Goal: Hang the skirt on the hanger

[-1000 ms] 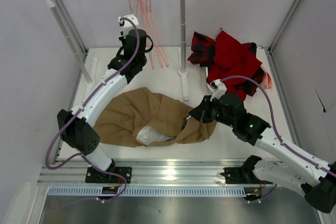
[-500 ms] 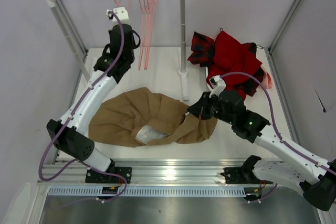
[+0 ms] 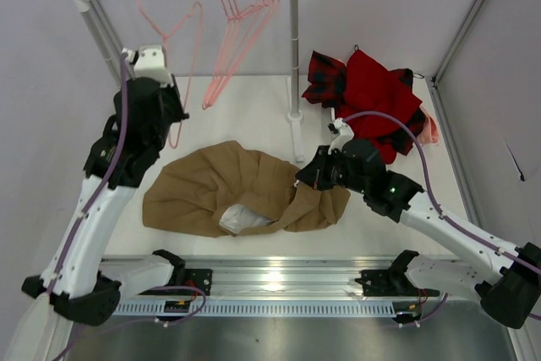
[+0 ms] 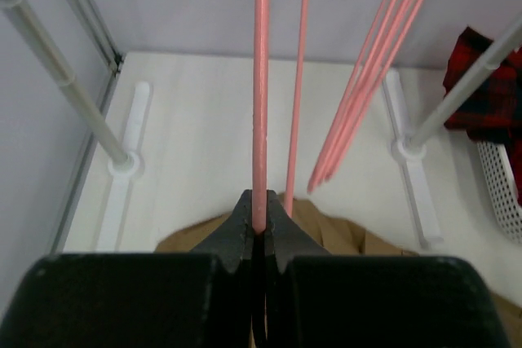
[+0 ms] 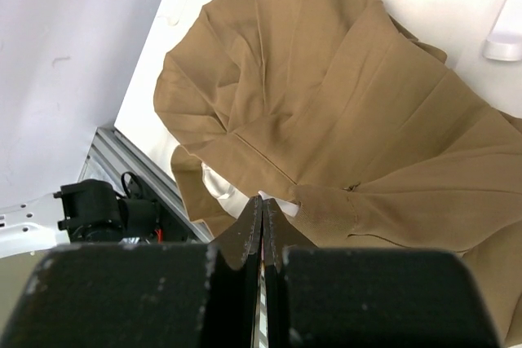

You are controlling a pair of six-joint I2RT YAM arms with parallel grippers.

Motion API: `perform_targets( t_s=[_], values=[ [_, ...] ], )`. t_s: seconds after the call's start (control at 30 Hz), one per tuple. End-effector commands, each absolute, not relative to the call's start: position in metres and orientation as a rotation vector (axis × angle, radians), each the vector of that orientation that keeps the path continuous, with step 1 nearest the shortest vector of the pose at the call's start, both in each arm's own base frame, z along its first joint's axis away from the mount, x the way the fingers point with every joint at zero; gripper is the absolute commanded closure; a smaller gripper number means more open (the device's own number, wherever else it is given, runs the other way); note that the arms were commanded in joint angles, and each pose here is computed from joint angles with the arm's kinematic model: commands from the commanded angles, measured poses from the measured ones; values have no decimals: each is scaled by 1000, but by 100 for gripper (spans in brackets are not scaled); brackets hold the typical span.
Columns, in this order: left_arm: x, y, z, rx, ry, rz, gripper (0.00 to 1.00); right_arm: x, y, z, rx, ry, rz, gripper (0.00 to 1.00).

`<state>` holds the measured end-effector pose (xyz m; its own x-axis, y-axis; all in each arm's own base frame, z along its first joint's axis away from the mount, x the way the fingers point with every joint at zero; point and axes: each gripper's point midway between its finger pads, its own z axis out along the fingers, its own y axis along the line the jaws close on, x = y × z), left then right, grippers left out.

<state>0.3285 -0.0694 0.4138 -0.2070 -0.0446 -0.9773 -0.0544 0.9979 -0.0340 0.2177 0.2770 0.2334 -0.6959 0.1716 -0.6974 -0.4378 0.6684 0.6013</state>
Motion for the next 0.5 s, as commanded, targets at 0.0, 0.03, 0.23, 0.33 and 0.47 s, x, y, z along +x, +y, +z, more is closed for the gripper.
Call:
perform_targets(
  t_s=[0.0,0.03,0.23,0.33,0.47],
  values=[
    [281,-60,376,-92,1907,-53,100,225,288,268,-272,2008,1064,100],
    [271,-58,370,-101,1926,-70,100,226,289,267,-279,2015,1060,100],
    [206,-38,333,-200,2035,-117,100,225,292,257,-291,2043,1079,100],
    [172,-28,340,-219,2004,-177,100,227,294,251,-287,2059,1088,100],
    [135,-8,323,-267,2057,-136,100,232,296,248,-281,2073,1073,100]
  ],
)
